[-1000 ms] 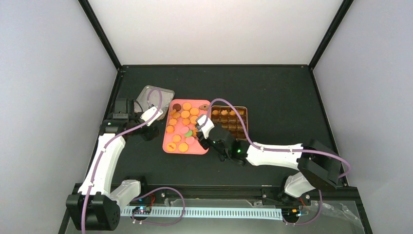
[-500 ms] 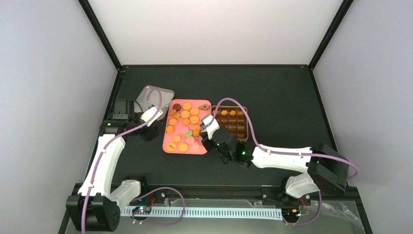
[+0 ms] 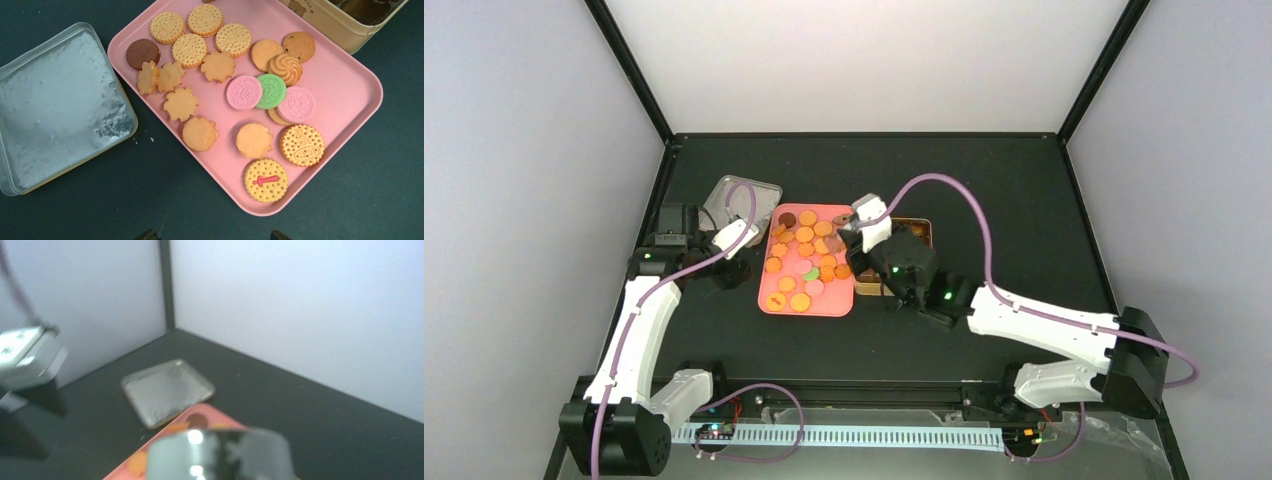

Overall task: Pack the cookies
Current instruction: Pick up the fake cookies from the plate, then place the fake cookies in the empty pocket of the box.

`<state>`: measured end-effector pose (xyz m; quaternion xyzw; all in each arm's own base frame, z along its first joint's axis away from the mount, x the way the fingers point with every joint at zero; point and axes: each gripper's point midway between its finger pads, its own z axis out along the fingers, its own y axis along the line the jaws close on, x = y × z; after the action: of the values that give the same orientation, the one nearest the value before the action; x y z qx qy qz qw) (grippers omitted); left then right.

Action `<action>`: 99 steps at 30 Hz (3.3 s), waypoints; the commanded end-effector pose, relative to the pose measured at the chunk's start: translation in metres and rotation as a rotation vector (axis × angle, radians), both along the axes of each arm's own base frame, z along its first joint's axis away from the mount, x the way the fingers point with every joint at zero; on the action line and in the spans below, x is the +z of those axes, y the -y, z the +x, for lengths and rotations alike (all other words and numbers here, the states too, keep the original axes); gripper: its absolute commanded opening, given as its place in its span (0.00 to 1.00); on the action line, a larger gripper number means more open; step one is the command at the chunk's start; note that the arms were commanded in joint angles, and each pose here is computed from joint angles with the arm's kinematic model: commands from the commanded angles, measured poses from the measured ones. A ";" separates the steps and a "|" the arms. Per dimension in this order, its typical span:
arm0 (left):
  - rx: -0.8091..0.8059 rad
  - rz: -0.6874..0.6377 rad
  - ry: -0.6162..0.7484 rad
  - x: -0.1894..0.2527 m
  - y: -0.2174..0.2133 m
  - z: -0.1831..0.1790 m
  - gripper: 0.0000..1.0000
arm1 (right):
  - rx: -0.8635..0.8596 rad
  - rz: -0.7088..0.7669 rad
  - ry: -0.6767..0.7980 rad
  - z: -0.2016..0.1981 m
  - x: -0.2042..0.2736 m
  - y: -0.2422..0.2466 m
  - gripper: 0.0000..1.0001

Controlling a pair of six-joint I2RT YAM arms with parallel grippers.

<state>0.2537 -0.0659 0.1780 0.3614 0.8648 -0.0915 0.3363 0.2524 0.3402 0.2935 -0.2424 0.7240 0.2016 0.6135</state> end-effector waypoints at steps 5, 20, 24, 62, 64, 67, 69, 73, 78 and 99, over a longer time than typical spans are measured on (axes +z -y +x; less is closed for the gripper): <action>-0.003 -0.015 0.027 0.013 0.001 0.001 0.59 | -0.244 -0.021 0.059 0.062 0.022 0.082 0.01; -0.008 -0.021 0.026 0.013 0.002 0.001 0.59 | -0.451 -0.150 -0.007 0.125 -0.038 0.145 0.08; -0.010 -0.017 0.024 0.011 0.002 0.000 0.59 | -0.479 -0.155 -0.028 0.128 -0.053 0.150 0.13; -0.019 -0.027 0.011 0.008 0.004 -0.002 0.59 | -0.433 -0.085 -0.064 0.123 -0.055 0.145 0.31; -0.021 -0.027 0.011 0.008 0.004 -0.002 0.59 | -0.449 -0.096 -0.064 0.125 -0.057 0.147 0.31; -0.019 -0.033 0.012 0.009 0.005 -0.001 0.59 | -0.488 -0.113 -0.060 0.126 -0.056 0.154 0.28; -0.019 -0.038 0.010 0.009 0.005 -0.001 0.59 | -0.512 -0.115 -0.052 0.125 -0.053 0.160 0.26; -0.019 -0.046 0.003 0.008 0.007 0.000 0.59 | -0.530 -0.085 -0.039 0.122 -0.044 0.170 0.23; -0.019 -0.046 0.000 0.008 0.006 0.000 0.59 | -0.536 -0.047 -0.048 0.123 -0.039 0.178 0.21; 0.084 -0.038 -0.036 -0.011 -0.020 0.005 0.60 | 0.053 0.054 -0.027 0.012 0.008 -0.007 0.26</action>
<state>0.2540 -0.0544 0.1676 0.3334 0.8784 -0.1017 0.3270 0.2884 0.3066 0.2814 -0.2221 0.7462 0.1838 0.6001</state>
